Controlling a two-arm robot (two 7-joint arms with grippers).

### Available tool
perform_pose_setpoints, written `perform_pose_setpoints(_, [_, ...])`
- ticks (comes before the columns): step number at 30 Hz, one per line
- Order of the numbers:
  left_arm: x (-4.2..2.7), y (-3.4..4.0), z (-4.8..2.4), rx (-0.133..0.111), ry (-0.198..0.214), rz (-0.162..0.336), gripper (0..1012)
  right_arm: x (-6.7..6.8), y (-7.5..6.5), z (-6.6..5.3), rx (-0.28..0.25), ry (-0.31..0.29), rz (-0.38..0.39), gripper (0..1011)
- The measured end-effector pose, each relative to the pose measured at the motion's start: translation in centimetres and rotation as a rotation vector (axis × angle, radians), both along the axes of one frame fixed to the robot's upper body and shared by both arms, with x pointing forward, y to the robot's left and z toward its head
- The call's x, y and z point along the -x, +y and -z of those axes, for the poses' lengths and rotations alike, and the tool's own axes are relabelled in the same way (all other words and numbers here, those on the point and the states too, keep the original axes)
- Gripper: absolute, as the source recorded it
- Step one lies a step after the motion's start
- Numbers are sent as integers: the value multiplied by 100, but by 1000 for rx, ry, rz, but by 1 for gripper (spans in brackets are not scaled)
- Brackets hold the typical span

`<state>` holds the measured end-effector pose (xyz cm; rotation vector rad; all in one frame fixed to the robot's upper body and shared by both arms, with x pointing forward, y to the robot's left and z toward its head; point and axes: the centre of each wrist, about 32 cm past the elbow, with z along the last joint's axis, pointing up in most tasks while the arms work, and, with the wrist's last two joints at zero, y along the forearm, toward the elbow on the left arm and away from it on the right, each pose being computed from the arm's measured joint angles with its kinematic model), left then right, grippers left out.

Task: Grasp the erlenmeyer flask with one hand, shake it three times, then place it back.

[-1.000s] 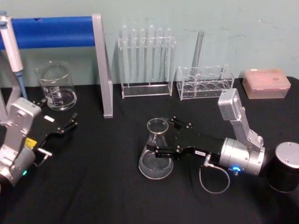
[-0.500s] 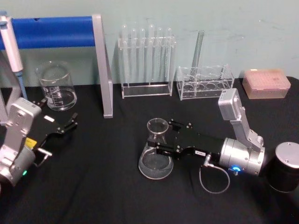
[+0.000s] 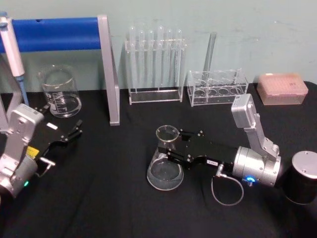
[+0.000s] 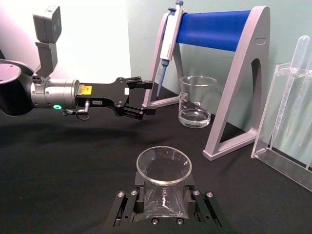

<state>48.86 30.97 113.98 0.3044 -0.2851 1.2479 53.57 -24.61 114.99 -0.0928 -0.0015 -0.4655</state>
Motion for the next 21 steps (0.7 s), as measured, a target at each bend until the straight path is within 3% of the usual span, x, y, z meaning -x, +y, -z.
perform_pose_setpoints(13, [0, 0, 0, 0, 0, 0, 1001, -8, -15, -9, -18, -2, -6, 448])
perform_pose_setpoints(21, [0, 0, 0, 0, 0, 0, 1001, 54, -43, -171, -86, -38, 74, 448])
